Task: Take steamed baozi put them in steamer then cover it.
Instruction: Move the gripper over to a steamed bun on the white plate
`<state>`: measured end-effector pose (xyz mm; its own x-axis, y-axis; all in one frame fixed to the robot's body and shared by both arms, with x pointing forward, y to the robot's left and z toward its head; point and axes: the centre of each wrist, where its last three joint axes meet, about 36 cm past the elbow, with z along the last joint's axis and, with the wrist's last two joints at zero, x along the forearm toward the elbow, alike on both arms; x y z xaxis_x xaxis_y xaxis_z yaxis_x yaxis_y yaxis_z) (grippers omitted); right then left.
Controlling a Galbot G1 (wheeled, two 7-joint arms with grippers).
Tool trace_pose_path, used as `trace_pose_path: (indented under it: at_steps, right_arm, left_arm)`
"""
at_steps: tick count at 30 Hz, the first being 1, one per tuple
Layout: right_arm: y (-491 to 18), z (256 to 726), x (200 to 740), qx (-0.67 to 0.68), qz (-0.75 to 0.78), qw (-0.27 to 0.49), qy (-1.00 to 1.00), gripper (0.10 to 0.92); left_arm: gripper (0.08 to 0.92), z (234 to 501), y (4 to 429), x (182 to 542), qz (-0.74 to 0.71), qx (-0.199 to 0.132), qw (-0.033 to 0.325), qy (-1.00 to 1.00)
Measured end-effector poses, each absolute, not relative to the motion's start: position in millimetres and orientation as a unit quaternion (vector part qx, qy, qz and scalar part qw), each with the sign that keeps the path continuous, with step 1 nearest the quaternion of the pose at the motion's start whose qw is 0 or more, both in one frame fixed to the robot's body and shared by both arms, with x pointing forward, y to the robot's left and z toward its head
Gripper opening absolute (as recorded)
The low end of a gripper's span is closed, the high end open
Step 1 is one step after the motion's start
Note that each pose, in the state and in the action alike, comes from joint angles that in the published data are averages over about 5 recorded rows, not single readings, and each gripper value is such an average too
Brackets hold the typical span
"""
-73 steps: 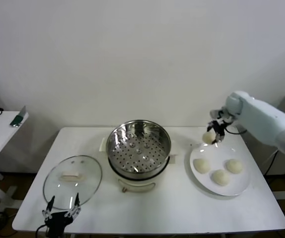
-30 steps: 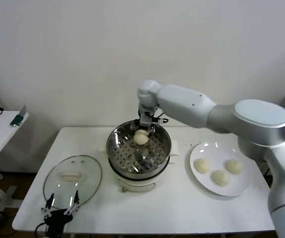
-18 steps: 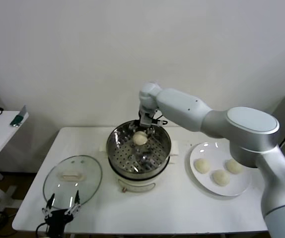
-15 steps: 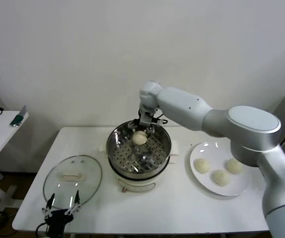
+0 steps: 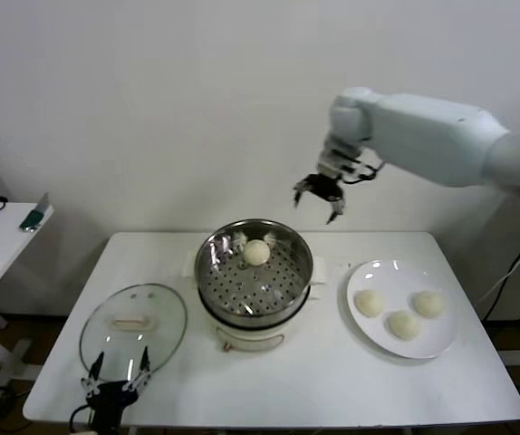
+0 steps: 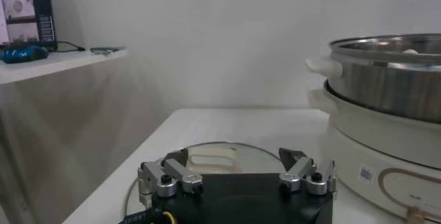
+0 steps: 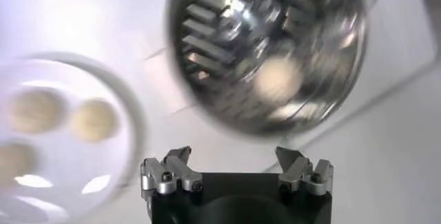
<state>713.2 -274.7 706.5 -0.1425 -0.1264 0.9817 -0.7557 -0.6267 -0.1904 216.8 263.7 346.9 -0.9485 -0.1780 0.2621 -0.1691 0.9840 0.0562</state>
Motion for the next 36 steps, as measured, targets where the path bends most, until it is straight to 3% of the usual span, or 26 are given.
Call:
trace_pose_path:
  at_steps: [5, 12, 24, 36]
  right_arm:
    - [-332.7, 667.9, 682.8, 0.576, 0.606, 0.320, -0.445, 0.823]
    - [-359.6, 607.9, 651.3, 0.537, 0.546, 0.393, -0.508, 0.823]
    - [-353.2, 523.4, 644.8, 0.511, 0.499, 0.441, -0.544, 0.823]
    - [-336.9, 476.1, 654.0, 0.495, 0.493, 0.456, -0.551, 0.823]
  left_arm:
    - [0.823, 345.7, 263.3, 217.2, -0.015, 0.087, 0.135, -0.987]
    - [0.823, 346.1, 263.0, 216.4, -0.015, 0.088, 0.136, -0.987]
    - [0.823, 343.9, 263.7, 210.8, -0.017, 0.092, 0.143, -0.985]
    - [0.823, 341.1, 263.4, 207.2, -0.022, 0.094, 0.145, -0.985]
